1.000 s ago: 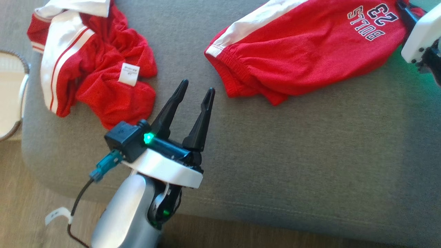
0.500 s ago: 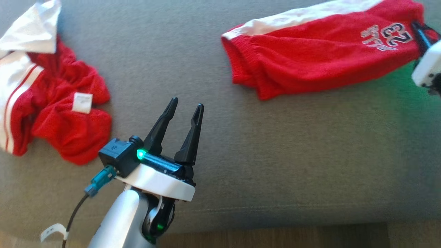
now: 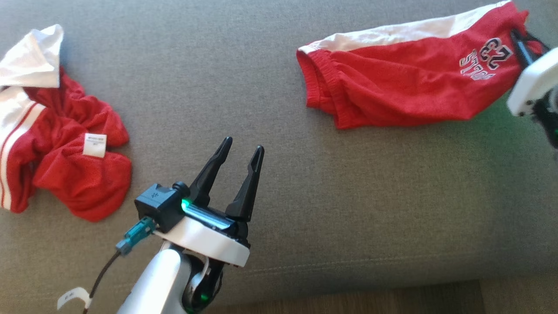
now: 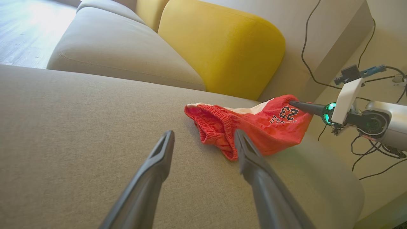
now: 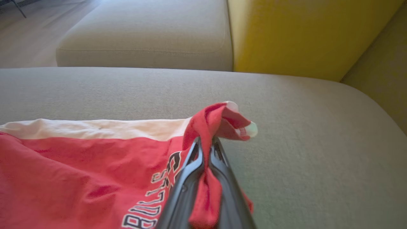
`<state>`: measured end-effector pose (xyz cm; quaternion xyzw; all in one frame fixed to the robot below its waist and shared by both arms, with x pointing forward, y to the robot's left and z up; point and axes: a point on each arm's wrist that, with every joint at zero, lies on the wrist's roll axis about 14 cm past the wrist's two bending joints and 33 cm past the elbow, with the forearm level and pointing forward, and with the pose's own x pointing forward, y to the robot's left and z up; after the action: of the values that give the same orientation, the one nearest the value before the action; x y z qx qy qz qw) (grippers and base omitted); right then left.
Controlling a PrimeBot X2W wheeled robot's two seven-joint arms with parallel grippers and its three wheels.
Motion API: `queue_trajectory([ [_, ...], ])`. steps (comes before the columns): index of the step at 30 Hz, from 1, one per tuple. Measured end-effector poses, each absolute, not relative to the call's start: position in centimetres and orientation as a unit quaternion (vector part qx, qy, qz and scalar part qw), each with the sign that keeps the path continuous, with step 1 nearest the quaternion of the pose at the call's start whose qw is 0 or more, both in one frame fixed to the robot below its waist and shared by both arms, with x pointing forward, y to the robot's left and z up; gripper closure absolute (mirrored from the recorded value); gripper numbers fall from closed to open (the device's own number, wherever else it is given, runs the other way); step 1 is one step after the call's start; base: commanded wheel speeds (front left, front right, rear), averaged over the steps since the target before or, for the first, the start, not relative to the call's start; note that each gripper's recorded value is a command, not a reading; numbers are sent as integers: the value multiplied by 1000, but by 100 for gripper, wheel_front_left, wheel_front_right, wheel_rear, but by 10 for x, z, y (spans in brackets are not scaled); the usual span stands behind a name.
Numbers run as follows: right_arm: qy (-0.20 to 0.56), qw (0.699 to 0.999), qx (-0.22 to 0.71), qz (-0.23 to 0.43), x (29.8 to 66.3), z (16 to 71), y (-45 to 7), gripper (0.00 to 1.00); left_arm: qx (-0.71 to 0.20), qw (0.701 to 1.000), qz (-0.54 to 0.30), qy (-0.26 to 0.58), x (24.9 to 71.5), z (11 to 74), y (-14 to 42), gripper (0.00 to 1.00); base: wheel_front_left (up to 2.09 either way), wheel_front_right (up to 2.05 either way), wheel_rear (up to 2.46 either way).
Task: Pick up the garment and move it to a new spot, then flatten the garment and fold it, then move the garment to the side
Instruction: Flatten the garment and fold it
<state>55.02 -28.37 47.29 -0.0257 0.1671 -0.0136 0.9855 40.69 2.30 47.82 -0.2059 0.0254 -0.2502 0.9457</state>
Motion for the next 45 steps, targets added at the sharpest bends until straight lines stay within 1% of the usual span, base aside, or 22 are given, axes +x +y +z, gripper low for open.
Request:
queue_trajectory([
  [5, 139, 989, -43, 32, 561, 490, -241, 100, -201, 949, -240, 28, 396, 478, 30, 0, 0, 0, 0],
  [11, 98, 989, -34, 110, 569, 520, -164, 100, -197, 954, -224, 21, 386, 484, 42, 0, 0, 0, 0],
  [16, 76, 983, -20, 168, 567, 540, -106, 100, -195, 957, -213, 15, 381, 488, 49, 0, 0, 0, 0],
  [18, 83, 979, -8, 184, 562, 536, -87, 100, -195, 958, -210, 14, 381, 489, 51, 0, 0, 0, 0],
  [21, 115, 973, 2, 202, 551, 514, -66, 100, -195, 959, -206, 14, 380, 488, 53, 0, 0, 0, 0],
  [27, 182, 960, 7, 215, 532, 466, -49, 100, -196, 961, -197, 17, 380, 486, 58, 0, 0, 0, 0],
  [28, 187, 958, 8, 216, 530, 461, -47, 69, -196, 961, -195, 17, 380, 485, 59, 0, 0, 0, 0],
  [29, 188, 958, 14, 217, 528, 459, -45, 13, -196, 961, -193, 18, 380, 485, 59, 0, 0, 0, 0],
  [30, 186, 958, 22, 219, 527, 460, -43, 0, -196, 961, -192, 18, 380, 485, 60, 0, 0, 0, 0],
  [33, 172, 959, 50, 220, 526, 466, -40, 0, -196, 962, -190, 17, 380, 486, 61, 0, 0, 0, 0],
  [35, 129, 962, 97, 220, 526, 488, -38, 0, -197, 962, -190, 13, 381, 488, 61, 0, 0, 0, 0],
  [39, 88, 966, 121, 210, 525, 510, -46, 0, -198, 961, -195, 8, 380, 492, 58, 0, 0, 0, 0],
  [41, 60, 971, 122, 194, 523, 522, -60, 0, -199, 960, -196, 7, 377, 493, 57, 0, 0, 0, 0],
  [42, 33, 979, 103, 171, 521, 531, -85, 0, -200, 960, -196, 6, 374, 494, 57, 0, 0, 0, 0],
  [43, 20, 984, 90, 155, 519, 535, -101, 0, -201, 960, -193, 4, 372, 495, 59, 0, 0, 0, 0],
  [44, 20, 984, 90, 155, 519, 535, -101, 0, -201, 960, -193, 4, 372, 495, 59, 0, 0, 0, 0],
  [45, 11, 987, 79, 139, 516, 537, -117, 0, -201, 961, -190, 0, 372, 497, 61, 0, 0, 0, 0],
])
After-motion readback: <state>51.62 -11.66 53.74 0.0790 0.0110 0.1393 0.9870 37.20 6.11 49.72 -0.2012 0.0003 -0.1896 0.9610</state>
